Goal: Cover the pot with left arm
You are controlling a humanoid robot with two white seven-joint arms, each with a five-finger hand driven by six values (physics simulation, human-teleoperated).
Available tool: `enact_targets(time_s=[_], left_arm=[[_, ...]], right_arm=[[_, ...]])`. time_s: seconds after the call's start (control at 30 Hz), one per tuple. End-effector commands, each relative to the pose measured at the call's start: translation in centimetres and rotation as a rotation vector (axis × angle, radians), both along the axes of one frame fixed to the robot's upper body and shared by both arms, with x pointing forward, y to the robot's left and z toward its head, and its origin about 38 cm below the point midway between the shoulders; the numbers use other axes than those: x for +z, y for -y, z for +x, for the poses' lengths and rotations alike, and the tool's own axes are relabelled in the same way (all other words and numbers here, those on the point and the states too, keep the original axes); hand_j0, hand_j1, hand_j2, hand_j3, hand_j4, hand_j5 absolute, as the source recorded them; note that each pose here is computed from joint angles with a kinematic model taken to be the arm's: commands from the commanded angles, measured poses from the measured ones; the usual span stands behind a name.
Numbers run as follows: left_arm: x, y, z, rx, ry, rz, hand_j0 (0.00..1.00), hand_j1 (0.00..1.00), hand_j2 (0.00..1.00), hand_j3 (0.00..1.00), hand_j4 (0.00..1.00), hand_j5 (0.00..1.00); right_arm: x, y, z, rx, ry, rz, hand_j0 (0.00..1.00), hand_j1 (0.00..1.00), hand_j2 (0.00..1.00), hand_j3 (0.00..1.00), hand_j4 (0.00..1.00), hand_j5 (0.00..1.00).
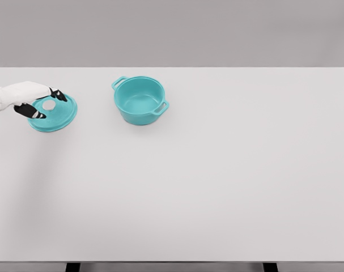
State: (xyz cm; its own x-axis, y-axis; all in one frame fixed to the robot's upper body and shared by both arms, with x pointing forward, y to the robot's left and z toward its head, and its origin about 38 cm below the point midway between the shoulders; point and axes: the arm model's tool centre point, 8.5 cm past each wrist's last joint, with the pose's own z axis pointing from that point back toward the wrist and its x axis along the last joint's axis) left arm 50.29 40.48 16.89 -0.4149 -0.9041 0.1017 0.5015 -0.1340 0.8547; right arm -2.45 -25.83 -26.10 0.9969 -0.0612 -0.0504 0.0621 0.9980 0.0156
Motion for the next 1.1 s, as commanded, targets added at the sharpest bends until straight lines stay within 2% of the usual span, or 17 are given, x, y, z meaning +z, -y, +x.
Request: enact_targets(time_s=[0.0,0.53,0.83,1.07], left_arm=[[0.0,0.1,0.1,0.002,0.001,-0.009,0.76,0.76,0.76,0.76,0.76,0.76],[-0.5,-0.9,0.5,0.046,-0.028,-0.024,0.76,0.76,0.76,0.76,0.76,0.76],[-0.6,-0.8,0.5,0.045,-0.030,-0.028,0.70,0.70,0.70,0.70,0.70,0.70],[-0.6,-0.6,0.6,0.043,-0.029,-0.030,0.70,0.70,0.70,0.70,0.70,0.70]], right_arm=[[0.0,0.0,0.0,0.000,0.000,0.000,1.00,1.00,1.00,1.00,1.00,1.00],[0.0,0.0,0.0,0.000,-0.001,0.001,1.00,1.00,1.00,1.00,1.00,1.00],[0.0,0.0,0.0,0.000,-0.001,0.001,1.00,1.00,1.00,1.00,1.00,1.00],[0.0,0.0,0.0,0.000,-0.001,0.001,1.00,1.00,1.00,1.00,1.00,1.00]])
